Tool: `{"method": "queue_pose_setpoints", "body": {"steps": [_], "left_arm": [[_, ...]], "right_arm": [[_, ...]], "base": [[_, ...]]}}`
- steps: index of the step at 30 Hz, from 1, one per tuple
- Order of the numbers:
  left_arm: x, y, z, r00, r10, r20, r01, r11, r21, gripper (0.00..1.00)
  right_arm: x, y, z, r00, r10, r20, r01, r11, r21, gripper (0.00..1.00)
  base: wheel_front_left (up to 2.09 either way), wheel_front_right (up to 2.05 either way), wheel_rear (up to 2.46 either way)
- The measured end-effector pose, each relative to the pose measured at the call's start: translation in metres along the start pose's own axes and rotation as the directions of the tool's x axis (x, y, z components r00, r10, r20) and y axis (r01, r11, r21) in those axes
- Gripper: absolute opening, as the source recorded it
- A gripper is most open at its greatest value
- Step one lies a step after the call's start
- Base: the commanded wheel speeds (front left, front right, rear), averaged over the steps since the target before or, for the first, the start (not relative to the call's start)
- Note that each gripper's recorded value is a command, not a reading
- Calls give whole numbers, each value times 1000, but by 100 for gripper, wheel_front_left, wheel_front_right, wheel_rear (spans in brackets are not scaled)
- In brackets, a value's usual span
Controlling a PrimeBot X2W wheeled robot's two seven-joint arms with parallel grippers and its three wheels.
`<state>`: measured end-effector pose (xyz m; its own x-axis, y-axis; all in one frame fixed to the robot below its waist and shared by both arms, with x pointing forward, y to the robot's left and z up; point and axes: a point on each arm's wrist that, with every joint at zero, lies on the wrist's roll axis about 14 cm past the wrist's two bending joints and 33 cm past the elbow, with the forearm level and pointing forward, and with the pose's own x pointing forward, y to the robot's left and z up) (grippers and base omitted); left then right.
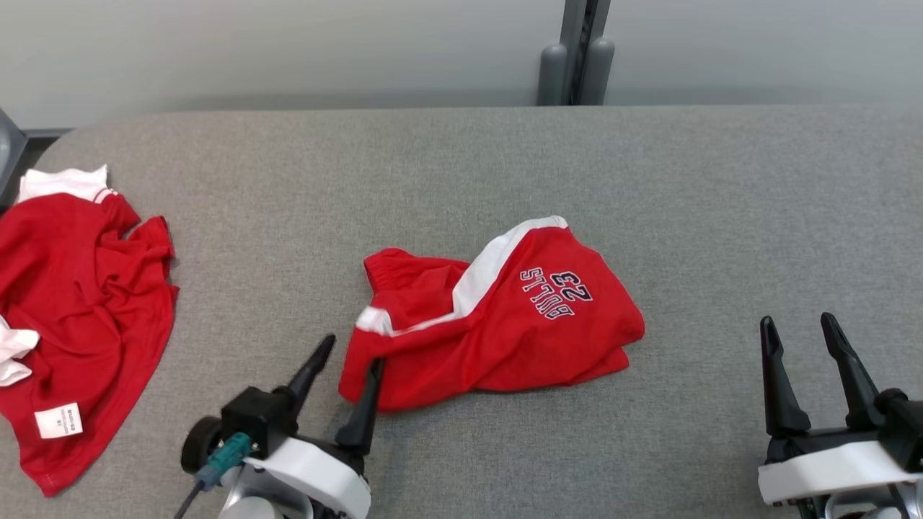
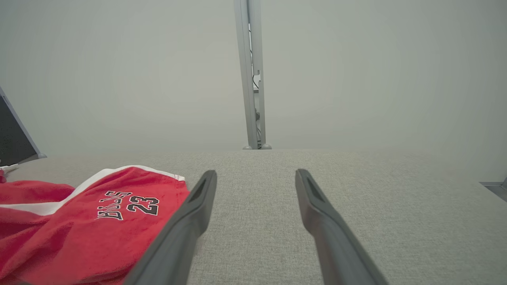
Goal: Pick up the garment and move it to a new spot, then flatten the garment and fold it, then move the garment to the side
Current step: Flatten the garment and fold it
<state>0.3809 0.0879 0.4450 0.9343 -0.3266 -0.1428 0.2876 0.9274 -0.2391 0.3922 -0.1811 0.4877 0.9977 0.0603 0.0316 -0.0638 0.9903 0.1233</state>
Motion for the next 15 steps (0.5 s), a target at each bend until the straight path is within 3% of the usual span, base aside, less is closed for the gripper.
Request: {"method": "queue_pose_setpoints", "body": {"steps": [6, 15], "left_arm": [[-7, 13, 54, 982, 75, 174, -80, 997, 22, 100], [-37, 62, 85, 939, 218, 266, -253, 962, 103, 100]], "right_arm": [[-11, -1, 10, 1000, -5, 19, 5, 1000, -6, 100], [-24, 2, 20, 999, 0, 37, 1, 1000, -17, 100]], "base": [[0, 0, 0], [0, 0, 0]]}}
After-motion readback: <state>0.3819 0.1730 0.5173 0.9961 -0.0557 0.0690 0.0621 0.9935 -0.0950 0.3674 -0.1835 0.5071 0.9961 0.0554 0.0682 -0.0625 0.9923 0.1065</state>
